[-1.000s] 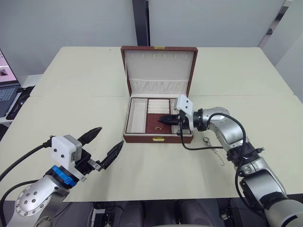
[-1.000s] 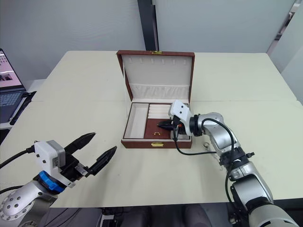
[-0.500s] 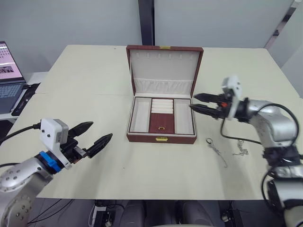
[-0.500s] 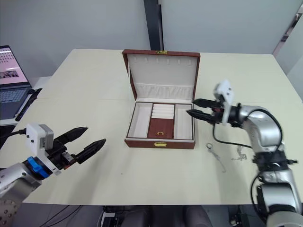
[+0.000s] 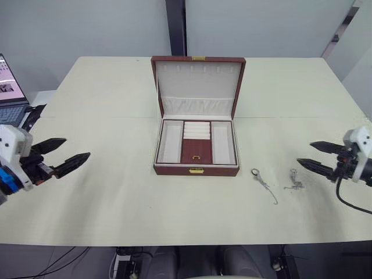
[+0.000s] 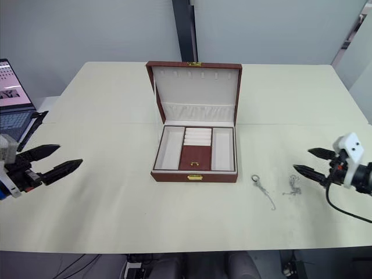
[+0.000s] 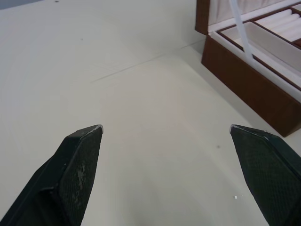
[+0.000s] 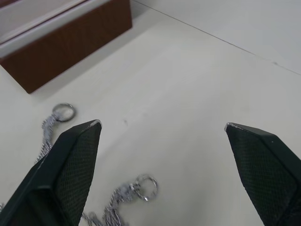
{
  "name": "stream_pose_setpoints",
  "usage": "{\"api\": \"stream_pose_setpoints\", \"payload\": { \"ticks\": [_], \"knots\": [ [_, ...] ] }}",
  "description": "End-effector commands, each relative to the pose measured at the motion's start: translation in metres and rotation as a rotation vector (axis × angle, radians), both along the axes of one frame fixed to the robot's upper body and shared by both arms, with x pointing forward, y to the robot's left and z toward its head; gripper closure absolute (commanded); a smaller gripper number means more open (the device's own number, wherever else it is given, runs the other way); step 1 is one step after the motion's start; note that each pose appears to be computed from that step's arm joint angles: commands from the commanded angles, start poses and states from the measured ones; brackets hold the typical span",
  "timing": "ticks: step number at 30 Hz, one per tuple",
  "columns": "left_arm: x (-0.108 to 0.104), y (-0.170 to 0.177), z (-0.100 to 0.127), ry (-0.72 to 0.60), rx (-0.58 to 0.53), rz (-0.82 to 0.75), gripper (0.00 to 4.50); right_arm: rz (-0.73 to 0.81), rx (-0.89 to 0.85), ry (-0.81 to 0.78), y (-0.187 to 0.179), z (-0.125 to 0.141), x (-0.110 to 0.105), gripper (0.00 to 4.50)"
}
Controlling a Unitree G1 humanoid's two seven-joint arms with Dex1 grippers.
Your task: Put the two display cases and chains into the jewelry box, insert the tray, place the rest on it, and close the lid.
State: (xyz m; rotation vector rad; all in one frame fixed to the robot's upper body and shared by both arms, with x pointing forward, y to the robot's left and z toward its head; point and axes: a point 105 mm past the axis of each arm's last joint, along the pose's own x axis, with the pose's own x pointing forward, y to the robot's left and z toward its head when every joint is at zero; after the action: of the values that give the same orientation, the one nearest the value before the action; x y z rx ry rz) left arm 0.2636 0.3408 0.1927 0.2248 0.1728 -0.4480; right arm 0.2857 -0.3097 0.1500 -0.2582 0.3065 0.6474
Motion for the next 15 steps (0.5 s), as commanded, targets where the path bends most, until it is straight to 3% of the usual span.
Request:
{"api": "stream_pose_setpoints", "payload": {
  "ticks": [1,7,15],
  "knots": [
    [0.001,0.011,0.014,-0.04,0.043,0.009,0.0,-0.062,-0.02,-0.074,-0.018,0.016,-0.002,0.04],
    [0.001,0.018,0.013,-0.04,0.049,0.021,0.0,-0.133,-0.045,-0.057,-0.037,0.004,-0.009,0.04],
    [0.0,0.013,0.008,-0.032,0.055,-0.001,0.0,-0.124,-0.019,-0.065,-0.03,0.002,-0.005,0.04]
  ]
}}
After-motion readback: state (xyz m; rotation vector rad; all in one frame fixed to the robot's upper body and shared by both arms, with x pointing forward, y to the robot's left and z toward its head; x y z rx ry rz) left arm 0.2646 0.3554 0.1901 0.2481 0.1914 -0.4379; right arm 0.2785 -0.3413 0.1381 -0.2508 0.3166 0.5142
